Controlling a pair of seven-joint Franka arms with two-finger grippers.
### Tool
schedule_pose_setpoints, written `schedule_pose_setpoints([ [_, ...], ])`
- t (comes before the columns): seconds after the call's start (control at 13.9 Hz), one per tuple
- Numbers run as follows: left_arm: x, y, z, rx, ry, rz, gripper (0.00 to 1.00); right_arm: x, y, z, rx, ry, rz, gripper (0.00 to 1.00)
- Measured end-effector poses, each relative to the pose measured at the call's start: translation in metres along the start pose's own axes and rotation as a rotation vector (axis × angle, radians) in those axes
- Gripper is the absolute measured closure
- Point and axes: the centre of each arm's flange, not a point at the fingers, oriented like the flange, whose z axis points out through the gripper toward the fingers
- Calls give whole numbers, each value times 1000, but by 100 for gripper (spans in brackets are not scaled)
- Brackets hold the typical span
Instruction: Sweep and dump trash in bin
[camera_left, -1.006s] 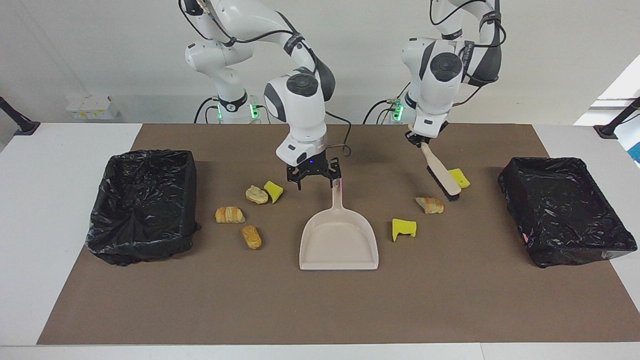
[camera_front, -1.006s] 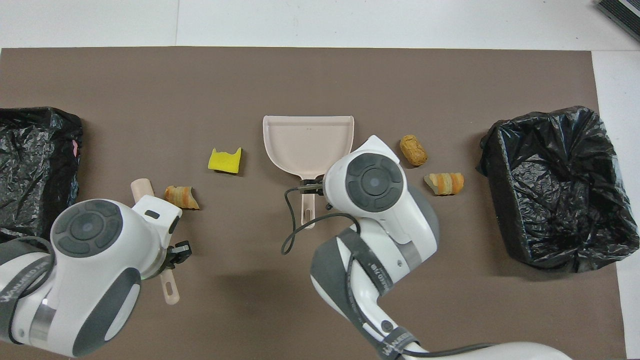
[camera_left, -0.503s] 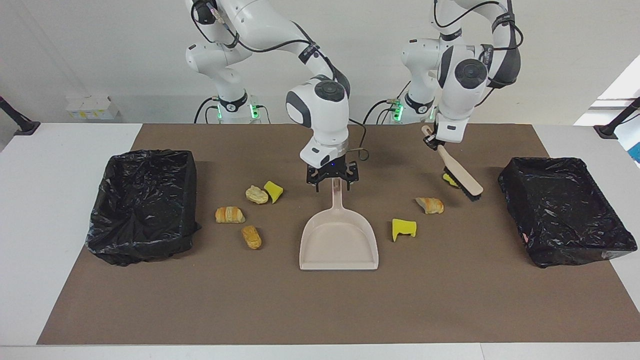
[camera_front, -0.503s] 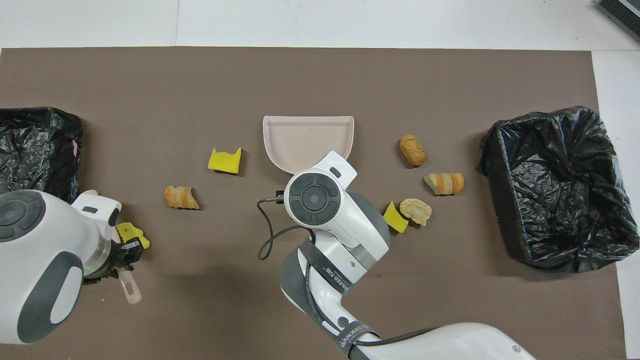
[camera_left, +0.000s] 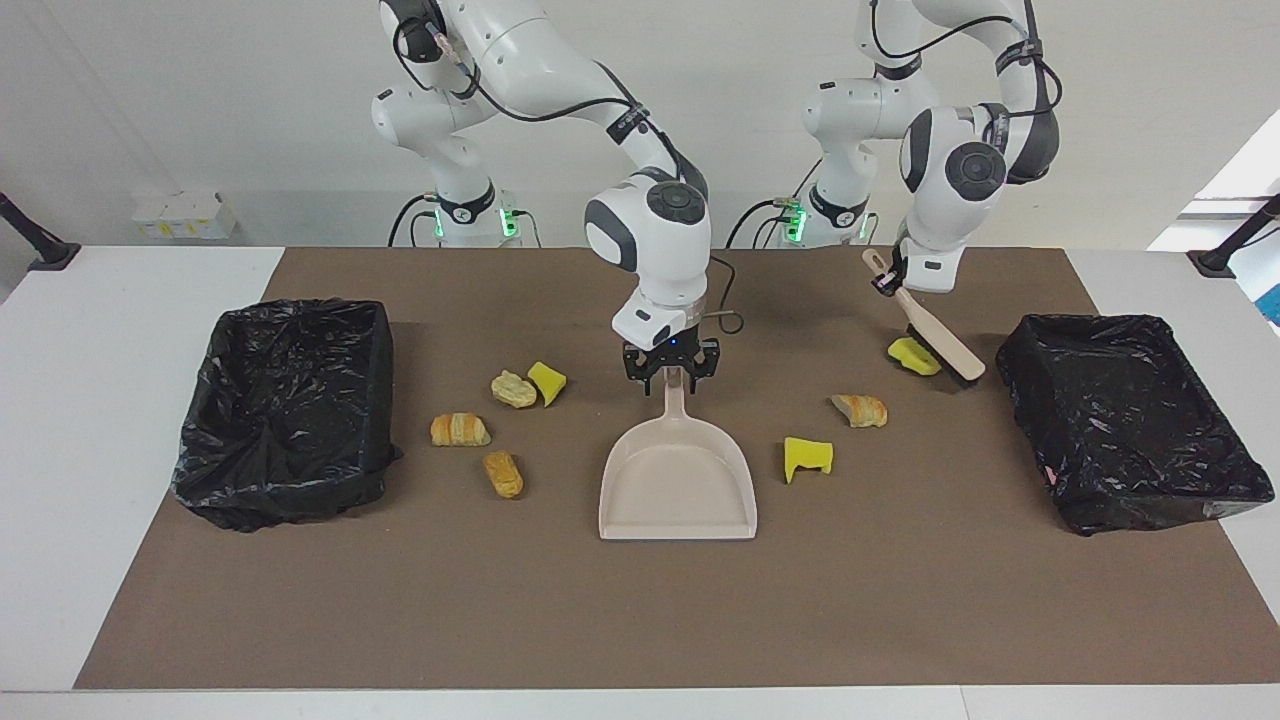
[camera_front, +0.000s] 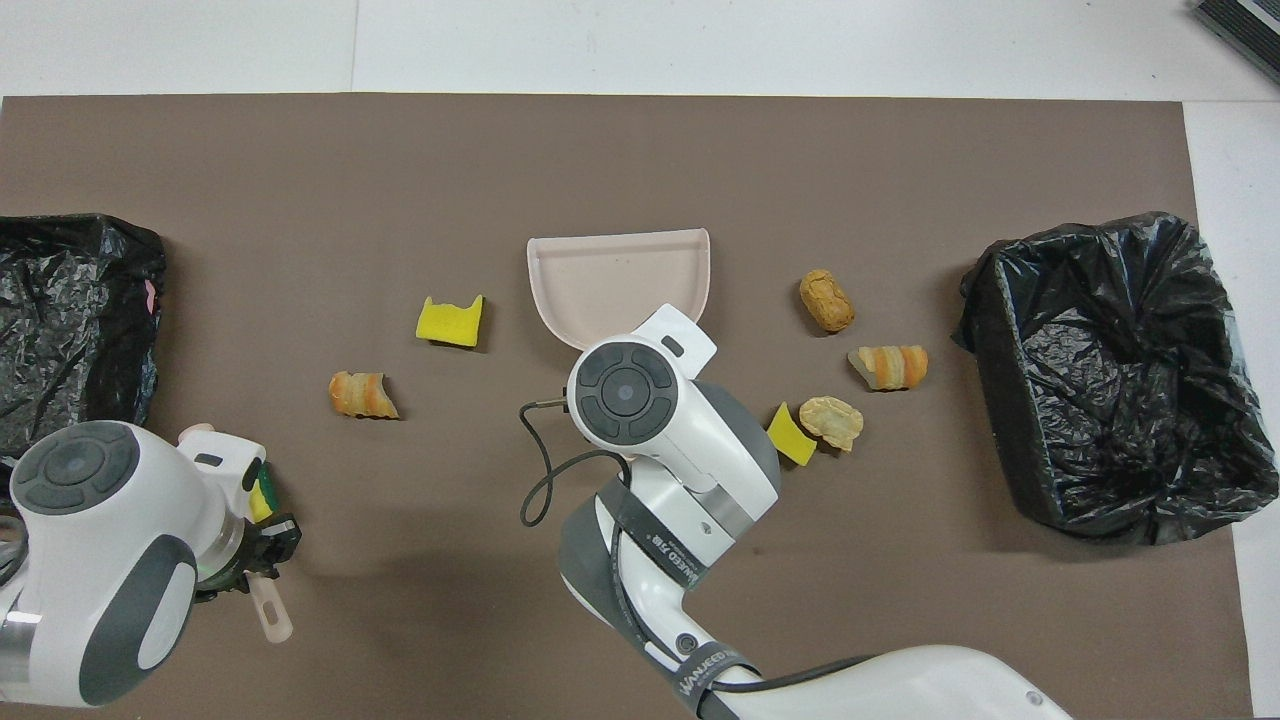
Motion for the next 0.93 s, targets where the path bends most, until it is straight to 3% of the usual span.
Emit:
schedule_pose_setpoints([
  [0.36, 14, 31, -6, -60, 81, 44, 74, 9, 33, -26, -44, -47, -162, 69],
  [0.65, 37, 69, -23, -97, 94, 125, 74, 33, 106, -62, -61, -104, -479, 69],
  [0.93, 53, 84, -34, -141, 91, 309, 74, 44, 138, -65, -43, -123, -795, 69],
])
